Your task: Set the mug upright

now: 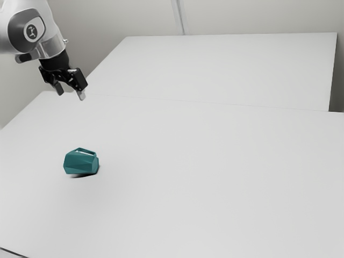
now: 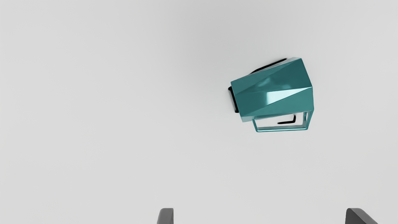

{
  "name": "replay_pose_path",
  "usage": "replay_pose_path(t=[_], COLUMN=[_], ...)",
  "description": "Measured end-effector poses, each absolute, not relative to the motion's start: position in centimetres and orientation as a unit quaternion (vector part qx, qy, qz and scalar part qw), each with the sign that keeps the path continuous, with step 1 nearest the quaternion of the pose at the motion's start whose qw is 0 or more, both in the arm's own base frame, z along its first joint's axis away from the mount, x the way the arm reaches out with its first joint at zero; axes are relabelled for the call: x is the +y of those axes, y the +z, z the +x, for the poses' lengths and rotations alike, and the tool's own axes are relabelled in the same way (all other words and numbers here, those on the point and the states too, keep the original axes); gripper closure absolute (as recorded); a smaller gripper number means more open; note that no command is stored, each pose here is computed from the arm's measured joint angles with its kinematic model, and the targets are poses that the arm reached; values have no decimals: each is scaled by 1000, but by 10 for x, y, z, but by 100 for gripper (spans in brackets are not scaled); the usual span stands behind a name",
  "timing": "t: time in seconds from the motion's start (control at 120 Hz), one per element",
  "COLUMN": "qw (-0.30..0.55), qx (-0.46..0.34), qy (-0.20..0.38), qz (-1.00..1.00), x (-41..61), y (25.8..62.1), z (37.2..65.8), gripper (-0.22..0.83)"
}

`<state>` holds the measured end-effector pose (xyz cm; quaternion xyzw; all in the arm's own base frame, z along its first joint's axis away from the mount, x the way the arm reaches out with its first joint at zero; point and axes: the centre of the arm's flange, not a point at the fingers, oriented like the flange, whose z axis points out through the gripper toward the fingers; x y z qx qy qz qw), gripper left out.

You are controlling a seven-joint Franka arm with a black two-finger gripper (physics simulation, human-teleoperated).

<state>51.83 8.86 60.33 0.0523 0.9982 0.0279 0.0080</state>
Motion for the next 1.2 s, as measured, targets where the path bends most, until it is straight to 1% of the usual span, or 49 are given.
replay_pose_path(t=[0.2,0.367,0.525,0.6,0.825,0.9,0.958,1.092,1.2], qw=[3,4,-5,-7,-14,-14,-24,-62,-79], qx=[999,1000,995,990,957,945,933,910,899], qy=[27,19,-48,-79,-191,-219,-240,-277,-289], qz=[45,-4,-88,-119,-218,-245,-265,-303,-318], x=[97,144,207,228,295,312,322,340,345], y=[598,605,584,572,512,496,474,415,385], z=[514,495,471,465,458,451,443,431,426], gripper=[0,0,0,0,0,0,0,0,0])
